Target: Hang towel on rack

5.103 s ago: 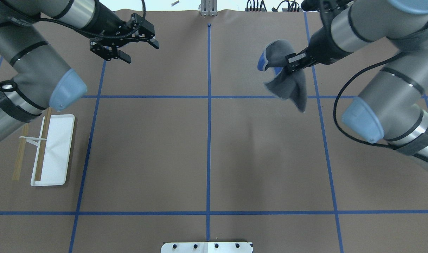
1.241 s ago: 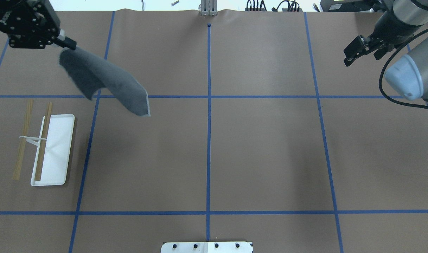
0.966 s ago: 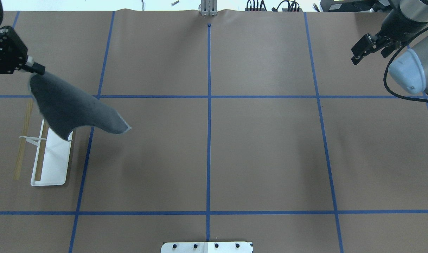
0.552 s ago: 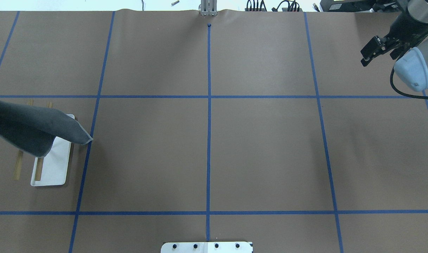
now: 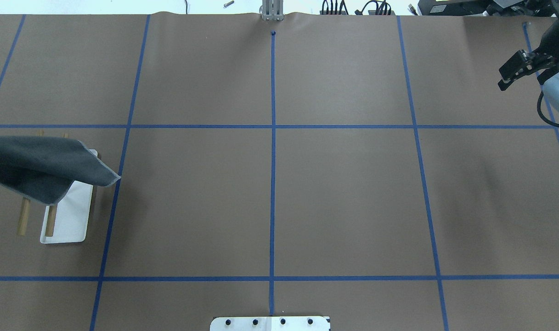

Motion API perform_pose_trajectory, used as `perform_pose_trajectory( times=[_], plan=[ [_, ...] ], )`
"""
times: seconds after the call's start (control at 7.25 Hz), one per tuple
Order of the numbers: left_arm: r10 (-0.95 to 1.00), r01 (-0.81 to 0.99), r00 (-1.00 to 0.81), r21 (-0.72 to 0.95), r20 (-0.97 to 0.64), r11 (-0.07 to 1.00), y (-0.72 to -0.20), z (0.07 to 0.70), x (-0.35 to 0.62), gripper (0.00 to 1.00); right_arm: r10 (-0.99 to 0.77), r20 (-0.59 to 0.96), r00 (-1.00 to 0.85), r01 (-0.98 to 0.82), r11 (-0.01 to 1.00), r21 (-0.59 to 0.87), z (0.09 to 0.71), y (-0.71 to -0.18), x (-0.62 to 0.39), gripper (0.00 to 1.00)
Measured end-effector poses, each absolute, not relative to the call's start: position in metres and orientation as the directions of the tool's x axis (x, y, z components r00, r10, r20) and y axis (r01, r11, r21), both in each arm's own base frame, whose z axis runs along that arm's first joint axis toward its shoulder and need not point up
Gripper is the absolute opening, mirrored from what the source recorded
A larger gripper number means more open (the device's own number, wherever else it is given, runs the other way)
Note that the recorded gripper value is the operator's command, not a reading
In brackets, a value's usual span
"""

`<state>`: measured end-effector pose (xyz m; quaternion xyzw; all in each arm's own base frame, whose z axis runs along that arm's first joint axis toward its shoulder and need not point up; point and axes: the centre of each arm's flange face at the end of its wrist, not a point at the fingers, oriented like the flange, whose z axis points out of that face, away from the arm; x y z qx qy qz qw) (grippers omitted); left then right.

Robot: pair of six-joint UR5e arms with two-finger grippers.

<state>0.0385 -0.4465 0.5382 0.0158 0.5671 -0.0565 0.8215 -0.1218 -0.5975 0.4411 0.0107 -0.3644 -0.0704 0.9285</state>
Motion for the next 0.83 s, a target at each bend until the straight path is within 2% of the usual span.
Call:
perform_pose_trajectory(
  times=[0.14, 0.28, 0.83],
  plan=[
    [-0.077, 0.123, 0.382, -0.032, -0.921, 0.992, -0.443, 0.551, 0.037, 0.75, -0.132, 0.679, 0.723, 0.119, 0.991, 0.067, 0.443, -0.597, -0.118, 1.00],
    [-0.073, 0.125, 0.400, -0.025, -0.914, 0.992, -0.440, 0.559, 0.037, 0.98, -0.132, 0.680, 0.722, 0.117, 0.991, 0.068, 0.443, -0.598, -0.117, 1.00],
    [0.017, 0.111, 0.501, 0.084, -0.865, 0.990, -0.428, 0.598, 0.028, 0.99, -0.129, 0.665, 0.735, 0.104, 0.992, 0.077, 0.449, -0.589, -0.107, 1.00]
  ],
)
